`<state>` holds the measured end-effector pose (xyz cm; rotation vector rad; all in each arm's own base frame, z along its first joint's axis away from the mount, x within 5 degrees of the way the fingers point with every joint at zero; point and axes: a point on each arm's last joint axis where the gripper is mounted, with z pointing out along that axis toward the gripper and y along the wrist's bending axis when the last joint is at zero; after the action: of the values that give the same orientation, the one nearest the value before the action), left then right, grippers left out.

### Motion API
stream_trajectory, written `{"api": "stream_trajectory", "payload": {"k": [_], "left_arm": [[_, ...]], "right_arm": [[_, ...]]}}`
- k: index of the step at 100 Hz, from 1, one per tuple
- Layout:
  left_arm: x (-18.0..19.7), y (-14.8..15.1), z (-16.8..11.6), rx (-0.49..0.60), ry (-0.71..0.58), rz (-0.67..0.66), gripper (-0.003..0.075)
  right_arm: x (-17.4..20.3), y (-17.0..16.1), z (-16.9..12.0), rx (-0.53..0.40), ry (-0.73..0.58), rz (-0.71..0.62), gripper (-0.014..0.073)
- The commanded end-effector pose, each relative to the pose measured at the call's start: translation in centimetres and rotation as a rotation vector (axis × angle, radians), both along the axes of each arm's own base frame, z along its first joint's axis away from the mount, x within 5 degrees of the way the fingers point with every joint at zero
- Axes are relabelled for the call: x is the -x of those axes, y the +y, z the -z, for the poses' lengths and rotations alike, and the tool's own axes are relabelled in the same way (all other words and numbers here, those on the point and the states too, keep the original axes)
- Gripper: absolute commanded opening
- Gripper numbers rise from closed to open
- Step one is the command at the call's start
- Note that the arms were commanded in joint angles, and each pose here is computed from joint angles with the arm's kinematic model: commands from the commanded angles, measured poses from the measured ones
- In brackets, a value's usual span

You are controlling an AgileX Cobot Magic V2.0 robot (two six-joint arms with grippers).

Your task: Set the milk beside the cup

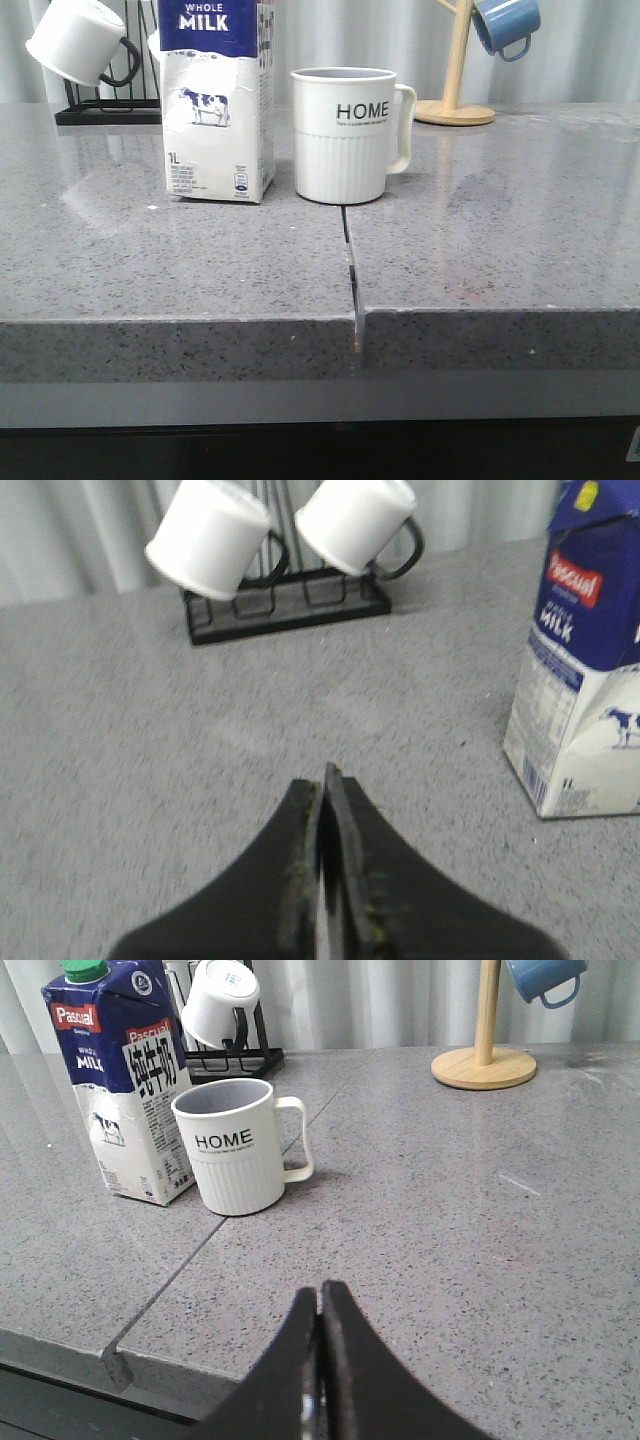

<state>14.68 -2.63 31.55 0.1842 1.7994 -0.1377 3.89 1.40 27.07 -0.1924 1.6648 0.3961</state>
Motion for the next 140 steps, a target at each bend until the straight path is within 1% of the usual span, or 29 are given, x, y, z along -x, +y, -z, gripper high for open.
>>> {"api": "stream_trajectory", "payload": {"k": [1, 3, 22, 33, 62, 73, 85, 100, 107, 117, 132, 140], "left_arm": [[1.1, 0.6, -1.1, 0.073, -0.066, -0.049, -0.002], [1.4, 0.6, -0.9, 0.089, -0.067, -0.055, -0.002], [3.3, 1.0, 1.3, 0.074, -0.098, -0.067, -0.002], [4.4, 1.2, 2.8, 0.024, -0.128, -0.063, -0.002], [6.1, 1.5, 7.0, 0.039, -0.1, -0.066, -0.002], [6.2, 1.5, 7.7, 0.046, -0.085, -0.067, -0.002], [6.9, 1.3, 8.6, 0.05, -0.101, -0.041, -0.002], [7.8, 2.2, 10.4, 0.051, -0.135, -0.137, -0.002], [8.3, 2.4, 11.3, 0.074, -0.161, -0.178, -0.002], [9.0, 2.6, 12.3, 0.093, -0.218, -0.199, -0.002], [9.2, 2.4, 13.4, 0.082, -0.104, -0.189, -0.002], [9.2, 2.4, 13.5, 0.078, -0.083, -0.185, -0.002]], "right_arm": [[0.1, 0.0, -1.5, -0.035, -0.092, -0.004, -0.0069], [0.1, 0.0, -1.5, -0.035, -0.092, -0.004, -0.0069], [0.1, 0.0, -1.5, -0.035, -0.092, -0.004, -0.0069], [0.1, 0.0, -1.5, -0.035, -0.092, -0.004, -0.0069], [0.1, 0.0, -1.5, -0.035, -0.092, -0.004, -0.0069], [0.1, 0.0, -1.5, -0.035, -0.092, -0.004, -0.0069], [0.1, 0.0, -1.5, -0.035, -0.092, -0.004, -0.0069], [0.1, 0.0, -1.5, -0.035, -0.092, -0.004, -0.0069], [0.1, 0.0, -1.5, -0.035, -0.092, -0.004, -0.0069], [0.1, 0.0, -1.5, -0.035, -0.092, -0.004, -0.0069], [0.0, 0.0, -1.5, -0.034, -0.091, -0.004, -0.0069], [0.0, 0.0, -1.5, -0.034, -0.091, -0.003, -0.0069]]}}
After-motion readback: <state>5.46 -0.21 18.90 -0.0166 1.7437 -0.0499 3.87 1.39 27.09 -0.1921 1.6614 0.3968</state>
